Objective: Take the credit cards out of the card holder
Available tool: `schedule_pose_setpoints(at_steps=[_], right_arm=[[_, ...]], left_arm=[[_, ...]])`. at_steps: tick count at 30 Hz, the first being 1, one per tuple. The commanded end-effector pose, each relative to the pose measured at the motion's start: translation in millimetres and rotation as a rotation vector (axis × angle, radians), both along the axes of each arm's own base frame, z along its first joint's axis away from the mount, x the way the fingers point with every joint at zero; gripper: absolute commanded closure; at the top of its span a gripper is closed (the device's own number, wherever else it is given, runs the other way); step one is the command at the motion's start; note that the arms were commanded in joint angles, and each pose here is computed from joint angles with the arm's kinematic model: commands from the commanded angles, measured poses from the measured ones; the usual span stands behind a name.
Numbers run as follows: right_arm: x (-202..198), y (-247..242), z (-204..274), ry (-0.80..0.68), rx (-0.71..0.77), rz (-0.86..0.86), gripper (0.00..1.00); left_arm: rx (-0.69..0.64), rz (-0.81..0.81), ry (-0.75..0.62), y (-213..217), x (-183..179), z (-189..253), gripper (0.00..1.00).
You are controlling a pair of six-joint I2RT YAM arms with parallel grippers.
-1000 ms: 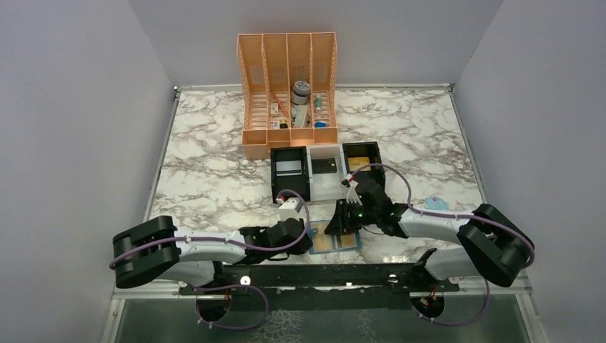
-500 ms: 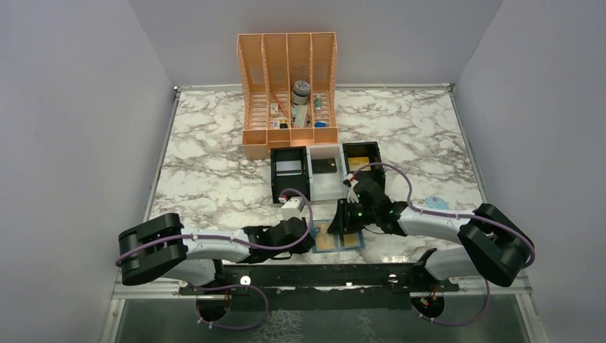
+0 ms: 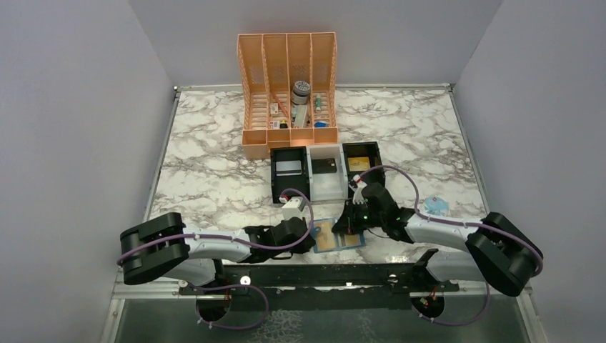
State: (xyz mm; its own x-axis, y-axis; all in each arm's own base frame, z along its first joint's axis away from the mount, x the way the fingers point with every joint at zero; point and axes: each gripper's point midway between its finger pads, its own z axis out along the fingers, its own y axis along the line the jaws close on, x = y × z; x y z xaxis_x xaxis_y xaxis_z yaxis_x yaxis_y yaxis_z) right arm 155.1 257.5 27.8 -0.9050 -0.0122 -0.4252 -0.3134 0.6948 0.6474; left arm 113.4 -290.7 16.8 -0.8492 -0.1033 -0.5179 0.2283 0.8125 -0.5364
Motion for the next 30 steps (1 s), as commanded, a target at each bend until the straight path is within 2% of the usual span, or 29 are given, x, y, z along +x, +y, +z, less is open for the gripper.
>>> schedule_pose_setpoints(at_steps=[1,19,24,30], right_arm=[[-4.1,11.1,25.5,-0.065,0.110,0.038,0.99],[3.3,-3.6,17.3,-0.083,0.030,-0.017,0.99],[-2.3,6.8,18.7,-0.056,0.061,0.045,0.91],[-7.2,13.7,22.2,-0.053,0.102,0.092,0.81]], left_arm=[[0.131,0.001,0.027,29.5,-9.4,-29.1,1.00],[0.120,0.052,-0.004,48.0,-6.0,-16.8,1.00],[0.109,0.033,-0.004,43.8,-7.3,-10.3,0.78],[0.025,0.027,-0.026,35.7,-6.6,11.8,0.49]])
